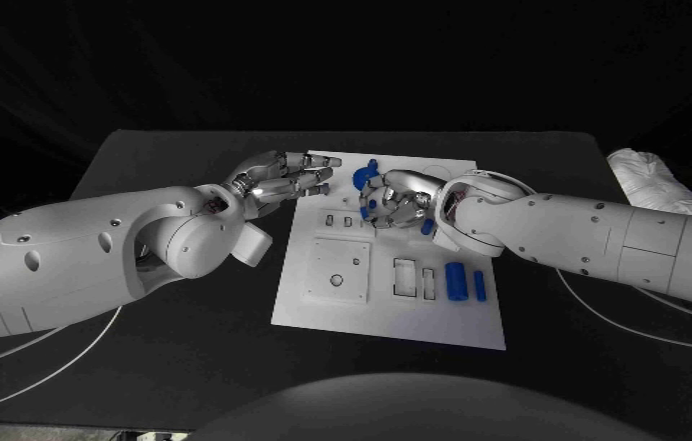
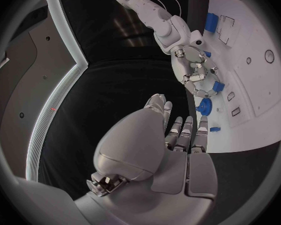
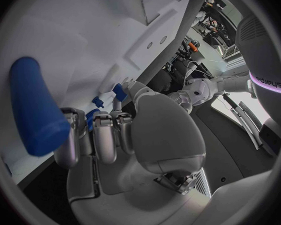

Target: Assemble the parts on the task board

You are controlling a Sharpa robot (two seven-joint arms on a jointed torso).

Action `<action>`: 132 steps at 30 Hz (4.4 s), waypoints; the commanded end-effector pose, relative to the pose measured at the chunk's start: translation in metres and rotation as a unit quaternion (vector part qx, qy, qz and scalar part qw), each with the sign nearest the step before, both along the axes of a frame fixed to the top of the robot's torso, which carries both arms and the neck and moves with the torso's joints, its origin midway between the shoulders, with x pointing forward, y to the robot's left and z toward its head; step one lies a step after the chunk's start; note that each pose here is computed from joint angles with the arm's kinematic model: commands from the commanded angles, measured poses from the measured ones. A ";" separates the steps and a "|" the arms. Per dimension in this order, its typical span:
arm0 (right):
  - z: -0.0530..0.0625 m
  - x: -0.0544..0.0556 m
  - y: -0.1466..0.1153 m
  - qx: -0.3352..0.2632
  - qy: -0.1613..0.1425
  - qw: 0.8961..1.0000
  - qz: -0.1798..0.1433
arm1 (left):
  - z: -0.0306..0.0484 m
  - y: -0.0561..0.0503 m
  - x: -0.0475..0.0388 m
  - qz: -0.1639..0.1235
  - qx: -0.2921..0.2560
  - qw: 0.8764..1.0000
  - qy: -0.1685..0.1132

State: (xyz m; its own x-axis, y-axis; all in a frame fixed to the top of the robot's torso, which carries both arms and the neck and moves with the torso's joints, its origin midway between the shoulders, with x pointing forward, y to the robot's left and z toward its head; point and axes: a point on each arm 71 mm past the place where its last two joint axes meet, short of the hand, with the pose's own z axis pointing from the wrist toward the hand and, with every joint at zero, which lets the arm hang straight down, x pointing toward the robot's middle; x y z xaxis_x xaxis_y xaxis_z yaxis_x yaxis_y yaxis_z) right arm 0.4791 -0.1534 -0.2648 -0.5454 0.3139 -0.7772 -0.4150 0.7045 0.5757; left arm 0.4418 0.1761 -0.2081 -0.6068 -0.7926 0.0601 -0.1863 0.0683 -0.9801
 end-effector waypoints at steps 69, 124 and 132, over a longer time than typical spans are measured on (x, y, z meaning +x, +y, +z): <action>0.057 0.005 -0.023 0.147 -0.061 0.987 0.007 | 0.0024 0.001 0.0009 0.001 -0.007 1.000 -0.014; 0.085 -0.015 -0.069 0.133 0.047 0.988 -0.070 | 0.0196 -0.038 0.0557 -0.094 0.603 0.793 -0.006; 0.083 -0.014 -0.061 0.124 0.060 0.989 -0.061 | 0.0100 -0.051 0.0608 -0.123 0.608 0.784 0.020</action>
